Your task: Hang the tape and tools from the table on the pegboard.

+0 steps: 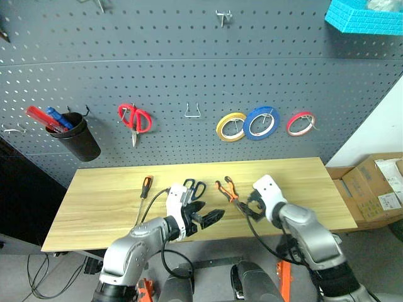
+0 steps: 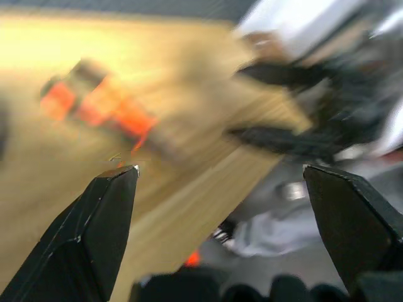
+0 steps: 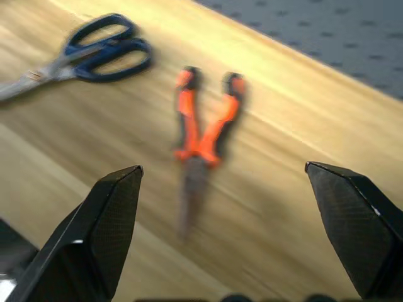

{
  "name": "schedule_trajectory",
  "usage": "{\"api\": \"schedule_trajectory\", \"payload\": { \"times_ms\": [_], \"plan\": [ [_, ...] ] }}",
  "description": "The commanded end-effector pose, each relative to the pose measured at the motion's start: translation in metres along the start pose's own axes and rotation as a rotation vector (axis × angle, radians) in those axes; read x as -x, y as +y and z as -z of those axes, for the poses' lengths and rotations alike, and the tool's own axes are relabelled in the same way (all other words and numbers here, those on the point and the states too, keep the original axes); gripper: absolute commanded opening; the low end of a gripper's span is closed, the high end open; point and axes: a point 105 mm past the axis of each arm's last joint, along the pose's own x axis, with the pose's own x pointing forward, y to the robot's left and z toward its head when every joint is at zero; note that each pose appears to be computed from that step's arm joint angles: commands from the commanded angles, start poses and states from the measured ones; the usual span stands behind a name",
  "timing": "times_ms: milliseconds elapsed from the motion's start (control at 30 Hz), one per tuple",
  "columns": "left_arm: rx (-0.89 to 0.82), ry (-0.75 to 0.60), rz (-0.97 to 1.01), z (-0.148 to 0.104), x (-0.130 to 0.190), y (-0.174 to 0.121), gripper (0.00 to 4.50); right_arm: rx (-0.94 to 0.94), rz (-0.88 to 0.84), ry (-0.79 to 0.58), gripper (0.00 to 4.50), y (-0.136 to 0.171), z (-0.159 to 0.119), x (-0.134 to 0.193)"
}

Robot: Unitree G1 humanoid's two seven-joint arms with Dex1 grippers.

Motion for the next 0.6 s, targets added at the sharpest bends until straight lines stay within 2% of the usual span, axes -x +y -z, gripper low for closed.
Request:
{"api": "schedule_trajectory", "payload": {
  "times_ms": [33,433,600],
  "plan": [
    [-0.068,-0.054,-0.046,-0.006,0.002,-0.004,4.50,-0.081,0.018,0.044,4.49,0.002,-0.010,-0.016],
    [-0.035,-0.084,-0.103,-0.004,0.010,-0.009,4.50,-0.104,0.125,0.252,4.49,-0.042,0.012,-0.051],
    [-0.020,-0.089,-0.090,-0.005,0.011,-0.016,4.50,-0.133,0.099,0.271,4.49,-0.034,0.015,-0.060]
  ]
}}
